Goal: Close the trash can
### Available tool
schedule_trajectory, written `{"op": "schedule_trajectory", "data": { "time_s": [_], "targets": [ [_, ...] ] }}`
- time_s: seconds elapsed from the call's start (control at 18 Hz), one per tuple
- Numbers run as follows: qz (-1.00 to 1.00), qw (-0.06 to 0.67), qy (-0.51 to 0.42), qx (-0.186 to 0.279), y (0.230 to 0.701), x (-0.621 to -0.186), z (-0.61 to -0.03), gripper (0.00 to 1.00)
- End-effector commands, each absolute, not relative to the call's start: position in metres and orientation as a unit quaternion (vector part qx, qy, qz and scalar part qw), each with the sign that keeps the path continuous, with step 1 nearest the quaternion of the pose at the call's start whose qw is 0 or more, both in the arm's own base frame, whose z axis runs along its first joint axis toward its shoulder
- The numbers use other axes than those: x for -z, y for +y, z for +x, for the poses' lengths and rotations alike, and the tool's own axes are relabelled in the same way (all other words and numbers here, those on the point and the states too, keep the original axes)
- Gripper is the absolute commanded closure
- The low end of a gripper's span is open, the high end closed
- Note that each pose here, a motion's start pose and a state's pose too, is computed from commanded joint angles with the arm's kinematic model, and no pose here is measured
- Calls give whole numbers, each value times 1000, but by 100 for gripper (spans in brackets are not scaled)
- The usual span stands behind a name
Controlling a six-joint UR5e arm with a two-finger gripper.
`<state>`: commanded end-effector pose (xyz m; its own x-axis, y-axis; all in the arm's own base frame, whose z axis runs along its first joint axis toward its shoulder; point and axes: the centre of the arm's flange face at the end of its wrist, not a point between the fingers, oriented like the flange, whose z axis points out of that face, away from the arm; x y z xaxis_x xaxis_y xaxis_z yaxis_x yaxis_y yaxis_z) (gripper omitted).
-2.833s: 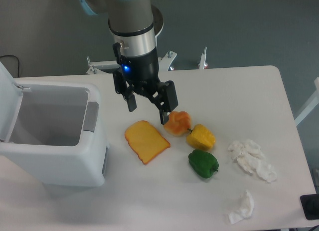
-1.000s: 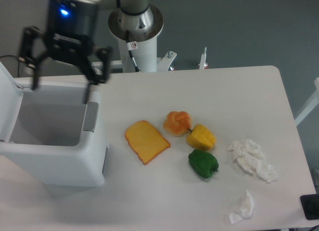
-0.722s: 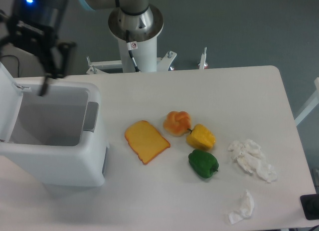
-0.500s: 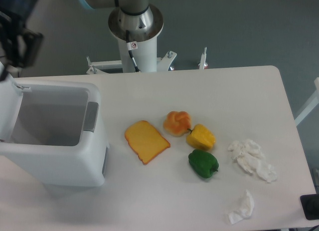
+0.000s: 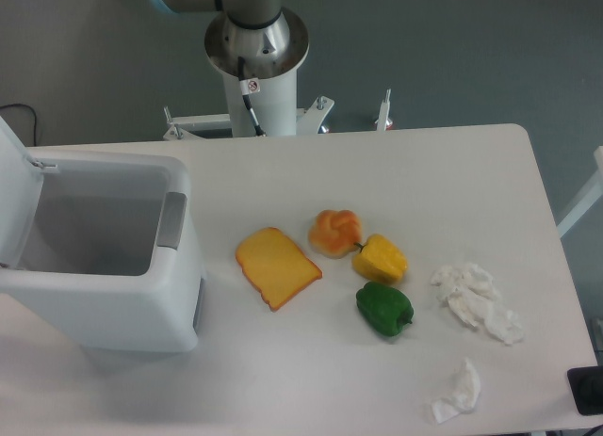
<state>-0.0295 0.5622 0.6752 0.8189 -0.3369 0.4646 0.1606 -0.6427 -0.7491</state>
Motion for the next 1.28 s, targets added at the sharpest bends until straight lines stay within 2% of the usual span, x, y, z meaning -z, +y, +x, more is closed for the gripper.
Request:
{"op": "schedule_trajectory", "data": {
  "time_s": [0.22,1.28],
  "targets": [
    [-854,401,50,328,564,-661,-14,0],
    [-862,366,58,347,589,-624,7,0]
  ]
}}
